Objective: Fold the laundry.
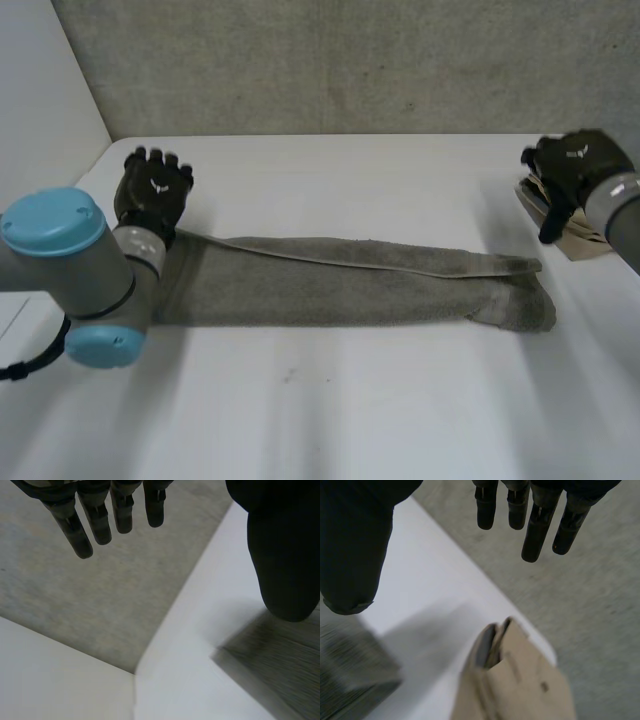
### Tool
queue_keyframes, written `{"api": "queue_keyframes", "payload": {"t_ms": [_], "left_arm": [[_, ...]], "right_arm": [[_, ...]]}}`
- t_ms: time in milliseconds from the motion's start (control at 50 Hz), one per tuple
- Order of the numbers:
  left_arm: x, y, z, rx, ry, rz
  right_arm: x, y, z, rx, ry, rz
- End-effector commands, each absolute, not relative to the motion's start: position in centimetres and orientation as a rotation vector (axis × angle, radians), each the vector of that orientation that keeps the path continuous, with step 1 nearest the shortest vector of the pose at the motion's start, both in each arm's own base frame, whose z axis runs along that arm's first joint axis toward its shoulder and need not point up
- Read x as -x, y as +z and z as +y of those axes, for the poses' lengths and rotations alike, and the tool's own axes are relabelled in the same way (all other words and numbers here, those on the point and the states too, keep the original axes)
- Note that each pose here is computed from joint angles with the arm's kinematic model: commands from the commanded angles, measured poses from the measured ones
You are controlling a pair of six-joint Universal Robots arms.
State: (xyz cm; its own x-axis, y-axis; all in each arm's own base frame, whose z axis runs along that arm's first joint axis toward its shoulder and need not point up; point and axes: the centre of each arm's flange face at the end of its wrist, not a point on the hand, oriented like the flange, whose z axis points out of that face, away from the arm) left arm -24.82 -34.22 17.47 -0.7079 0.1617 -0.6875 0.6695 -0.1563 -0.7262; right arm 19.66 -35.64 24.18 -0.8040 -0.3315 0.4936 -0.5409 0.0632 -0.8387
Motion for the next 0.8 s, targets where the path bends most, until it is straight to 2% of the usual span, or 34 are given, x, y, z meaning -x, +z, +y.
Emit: {"api": "queue_keyframes", "payload": {"t_ms": [20,160,300,440,580,720,800], "left_arm": [[24.7,15.8,-31.6,-1.077,-1.861,1.903],[24.2,14.7,-31.2,-1.206,-1.757,2.045],[23.4,14.1,-31.9,-1.194,-1.699,2.117],[23.3,14.1,-31.9,-1.185,-1.699,2.125],[23.2,14.1,-32.0,-1.181,-1.699,2.124],[23.1,14.0,-31.5,-1.175,-1.685,2.152],[23.0,14.2,-31.1,-1.157,-1.683,2.177]], "right_arm": [[-18.4,21.2,-32.8,-1.017,1.707,-2.366],[-18.4,19.9,-31.9,-1.106,1.644,-2.534],[-18.5,16.9,-34.1,-1.063,1.536,-2.687],[-18.6,15.7,-36.5,-1.014,1.536,-2.716],[-18.0,17.4,-39.1,-0.834,1.678,-2.608],[-17.8,18.6,-38.0,-0.812,1.696,-2.598],[-17.8,18.0,-35.7,-0.867,1.633,-2.650]]}}
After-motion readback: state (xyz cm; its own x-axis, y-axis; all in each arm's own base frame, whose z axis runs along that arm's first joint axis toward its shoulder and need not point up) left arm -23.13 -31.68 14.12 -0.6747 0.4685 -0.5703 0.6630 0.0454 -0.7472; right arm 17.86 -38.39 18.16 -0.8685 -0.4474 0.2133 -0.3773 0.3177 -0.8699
